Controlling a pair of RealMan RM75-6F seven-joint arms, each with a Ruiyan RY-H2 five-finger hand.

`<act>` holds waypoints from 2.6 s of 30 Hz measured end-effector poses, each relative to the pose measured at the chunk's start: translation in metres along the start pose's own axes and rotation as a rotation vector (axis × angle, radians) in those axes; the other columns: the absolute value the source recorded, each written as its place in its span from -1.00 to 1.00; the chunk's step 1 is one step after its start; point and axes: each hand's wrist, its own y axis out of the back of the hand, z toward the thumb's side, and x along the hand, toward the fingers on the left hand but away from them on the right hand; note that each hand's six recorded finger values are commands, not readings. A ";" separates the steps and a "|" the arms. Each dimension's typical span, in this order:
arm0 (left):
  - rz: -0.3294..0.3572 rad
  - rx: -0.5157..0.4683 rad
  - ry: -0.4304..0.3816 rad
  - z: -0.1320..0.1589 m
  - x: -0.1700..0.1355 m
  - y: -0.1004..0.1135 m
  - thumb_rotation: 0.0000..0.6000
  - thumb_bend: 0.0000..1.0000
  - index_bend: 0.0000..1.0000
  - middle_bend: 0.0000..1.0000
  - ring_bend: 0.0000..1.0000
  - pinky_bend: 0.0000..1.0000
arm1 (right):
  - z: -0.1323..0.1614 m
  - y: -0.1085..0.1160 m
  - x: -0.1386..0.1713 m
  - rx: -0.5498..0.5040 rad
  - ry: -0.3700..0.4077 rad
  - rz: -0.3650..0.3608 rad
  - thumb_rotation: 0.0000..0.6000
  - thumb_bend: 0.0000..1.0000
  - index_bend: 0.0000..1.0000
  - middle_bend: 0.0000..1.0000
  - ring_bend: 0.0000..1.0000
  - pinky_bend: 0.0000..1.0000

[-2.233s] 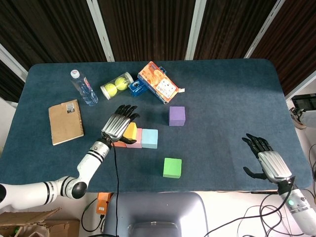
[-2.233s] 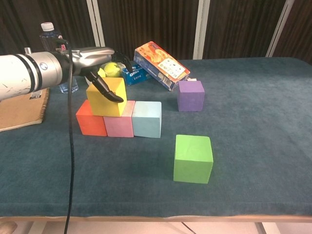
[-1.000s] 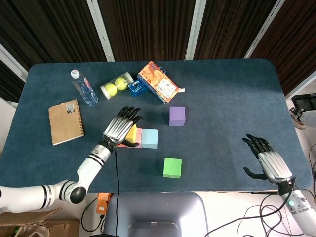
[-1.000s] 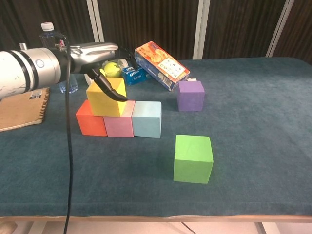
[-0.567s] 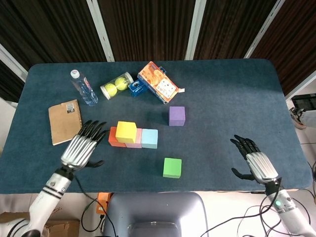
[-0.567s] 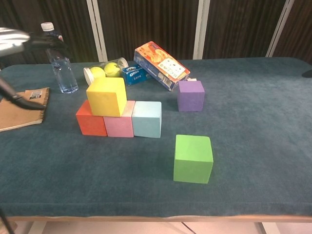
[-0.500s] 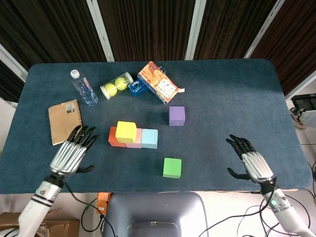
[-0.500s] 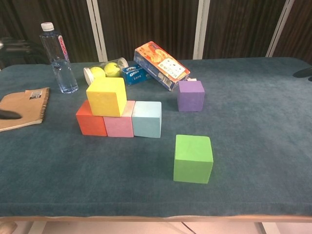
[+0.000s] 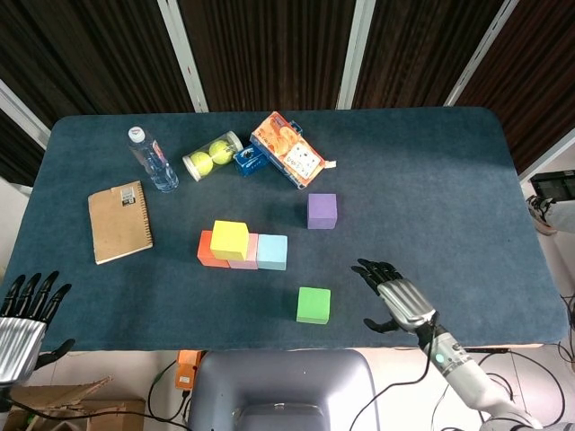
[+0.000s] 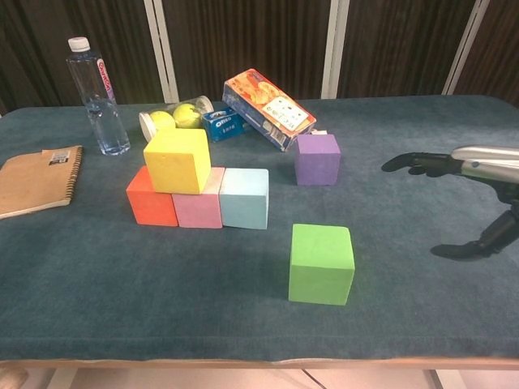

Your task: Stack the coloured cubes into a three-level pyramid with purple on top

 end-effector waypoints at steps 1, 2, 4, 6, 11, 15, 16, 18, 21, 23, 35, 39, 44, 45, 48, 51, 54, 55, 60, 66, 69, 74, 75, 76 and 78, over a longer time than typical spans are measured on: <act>-0.002 -0.006 0.008 -0.003 -0.003 -0.002 0.71 -1.00 -0.62 -0.88 -1.00 -0.87 | 0.006 -0.001 -0.003 -0.011 0.002 0.010 1.00 -0.59 -0.93 -1.00 -1.00 -1.00; -0.003 -0.011 0.013 -0.005 -0.005 -0.003 0.71 -1.00 -0.62 -0.88 -1.00 -0.87 | 0.010 -0.001 -0.006 -0.022 0.003 0.018 1.00 -0.59 -0.93 -1.00 -1.00 -1.00; -0.002 -0.019 0.019 -0.009 -0.008 -0.006 0.72 -1.00 -0.63 -0.88 -1.00 -0.87 | 0.018 -0.003 -0.012 -0.047 0.000 0.042 1.00 -0.59 -0.93 -1.00 -1.00 -1.00; -0.002 -0.025 0.024 -0.012 -0.009 -0.009 0.72 -1.00 -0.62 -0.88 -1.00 -0.87 | 0.025 -0.006 -0.019 -0.070 -0.006 0.068 1.00 -0.59 -0.92 -1.00 -1.00 -1.00; -0.005 -0.041 0.039 -0.018 -0.011 -0.015 0.71 -1.00 -0.62 -0.88 -1.00 -0.87 | 0.043 -0.014 -0.034 -0.124 -0.011 0.120 1.00 -0.59 -0.90 -1.00 -1.00 -1.00; -0.013 -0.044 0.042 -0.021 -0.011 -0.019 0.72 -1.00 -0.63 -0.88 -1.00 -0.87 | 0.055 -0.022 -0.043 -0.155 -0.006 0.163 1.00 -0.59 -0.89 -1.00 -1.00 -1.00; -0.016 -0.044 0.044 -0.021 -0.010 -0.020 0.72 -1.00 -0.62 -0.88 -1.00 -0.87 | 0.058 -0.024 -0.046 -0.157 -0.006 0.174 1.00 -0.59 -0.89 -1.00 -1.00 -1.00; -0.021 -0.043 0.045 -0.022 -0.010 -0.022 0.71 -1.00 -0.62 -0.88 -1.00 -0.87 | 0.061 -0.029 -0.050 -0.161 -0.010 0.190 1.00 -0.60 -0.87 -1.00 -1.00 -1.00; -0.029 -0.045 0.046 -0.023 -0.009 -0.027 0.72 -1.00 -0.62 -0.88 -1.00 -0.87 | 0.064 -0.035 -0.057 -0.164 -0.019 0.202 1.00 -0.60 -0.83 -1.00 -1.00 -1.00; -0.034 -0.046 0.048 -0.023 -0.009 -0.029 0.72 -1.00 -0.62 -0.88 -1.00 -0.87 | 0.065 -0.039 -0.062 -0.161 -0.030 0.204 1.00 -0.60 -0.80 -1.00 -1.00 -1.00; -0.053 -0.064 0.050 -0.027 -0.010 -0.036 0.71 -1.00 -0.63 -0.88 -1.00 -0.87 | 0.057 -0.052 -0.075 -0.107 -0.106 0.176 1.00 -0.60 -0.52 -1.00 -1.00 -1.00; -0.056 -0.069 0.048 -0.028 -0.010 -0.038 0.71 -1.00 -0.64 -0.88 -1.00 -0.87 | 0.054 -0.054 -0.076 -0.110 -0.122 0.170 1.00 -0.60 -0.42 -1.00 -1.00 -1.00; -0.055 -0.072 0.047 -0.028 -0.010 -0.038 0.71 -1.00 -0.65 -0.88 -1.00 -0.87 | 0.053 -0.053 -0.079 -0.132 -0.123 0.152 1.00 -0.55 -0.30 -1.00 -1.00 -1.00; -0.055 -0.073 0.047 -0.028 -0.010 -0.038 0.71 -1.00 -0.65 -0.88 -1.00 -0.87 | 0.053 -0.052 -0.079 -0.135 -0.122 0.149 1.00 -0.52 -0.28 -1.00 -1.00 -1.00; -0.057 -0.074 0.050 -0.028 -0.011 -0.039 0.71 -1.00 -0.65 -0.88 -1.00 -0.87 | 0.053 -0.050 -0.078 -0.135 -0.114 0.134 1.00 -0.41 -0.23 -1.00 -1.00 -1.00; -0.061 -0.077 0.053 -0.030 -0.011 -0.040 0.71 -1.00 -0.66 -0.88 -1.00 -0.87 | 0.053 -0.044 -0.076 -0.124 -0.099 0.105 1.00 -0.33 -0.19 -1.00 -1.00 -1.00; -0.064 -0.081 0.057 -0.031 -0.010 -0.041 0.71 -1.00 -0.66 -0.88 -1.00 -0.87 | 0.051 -0.036 -0.072 -0.117 -0.084 0.072 1.00 -0.25 -0.17 -1.00 -1.00 -1.00; -0.064 -0.083 0.058 -0.031 -0.009 -0.042 0.71 -1.00 -0.66 -0.88 -1.00 -0.87 | 0.049 -0.031 -0.070 -0.112 -0.077 0.055 1.00 -0.23 -0.17 -1.00 -1.00 -1.00; -0.057 -0.089 0.067 -0.034 -0.008 -0.041 0.71 -1.00 -0.66 -0.88 -1.00 -0.87 | 0.041 0.000 -0.058 -0.103 -0.052 -0.025 1.00 -0.20 -0.16 -1.00 -1.00 -1.00; -0.058 -0.109 0.104 -0.045 -0.006 -0.044 0.72 -1.00 -0.66 -0.88 -1.00 -0.87 | 0.038 0.043 -0.056 -0.138 -0.030 -0.086 1.00 -0.20 -0.16 -1.00 -1.00 -1.00; -0.068 -0.119 0.120 -0.050 -0.006 -0.048 0.71 -1.00 -0.66 -0.88 -1.00 -0.87 | 0.044 0.059 -0.065 -0.157 -0.021 -0.095 1.00 -0.20 -0.16 -1.00 -1.00 -1.00; -0.093 -0.127 0.144 -0.056 -0.004 -0.056 0.71 -1.00 -0.66 -0.88 -1.00 -0.87 | 0.053 0.078 -0.087 -0.192 -0.036 -0.074 1.00 -0.19 -0.14 -1.00 -1.00 -1.00; -0.095 -0.130 0.147 -0.057 -0.004 -0.057 0.71 -1.00 -0.66 -0.88 -1.00 -0.87 | 0.056 0.081 -0.094 -0.196 -0.041 -0.064 1.00 -0.19 -0.14 -1.00 -1.00 -1.00; -0.098 -0.134 0.149 -0.058 -0.003 -0.058 0.71 -1.00 -0.66 -0.88 -1.00 -0.87 | 0.058 0.083 -0.099 -0.196 -0.045 -0.055 1.00 -0.19 -0.14 -1.00 -1.00 -1.00; -0.099 -0.137 0.151 -0.060 -0.001 -0.059 0.72 -1.00 -0.66 -0.88 -1.00 -0.87 | 0.064 0.088 -0.113 -0.189 -0.053 -0.035 1.00 -0.19 -0.14 -1.00 -1.00 -1.00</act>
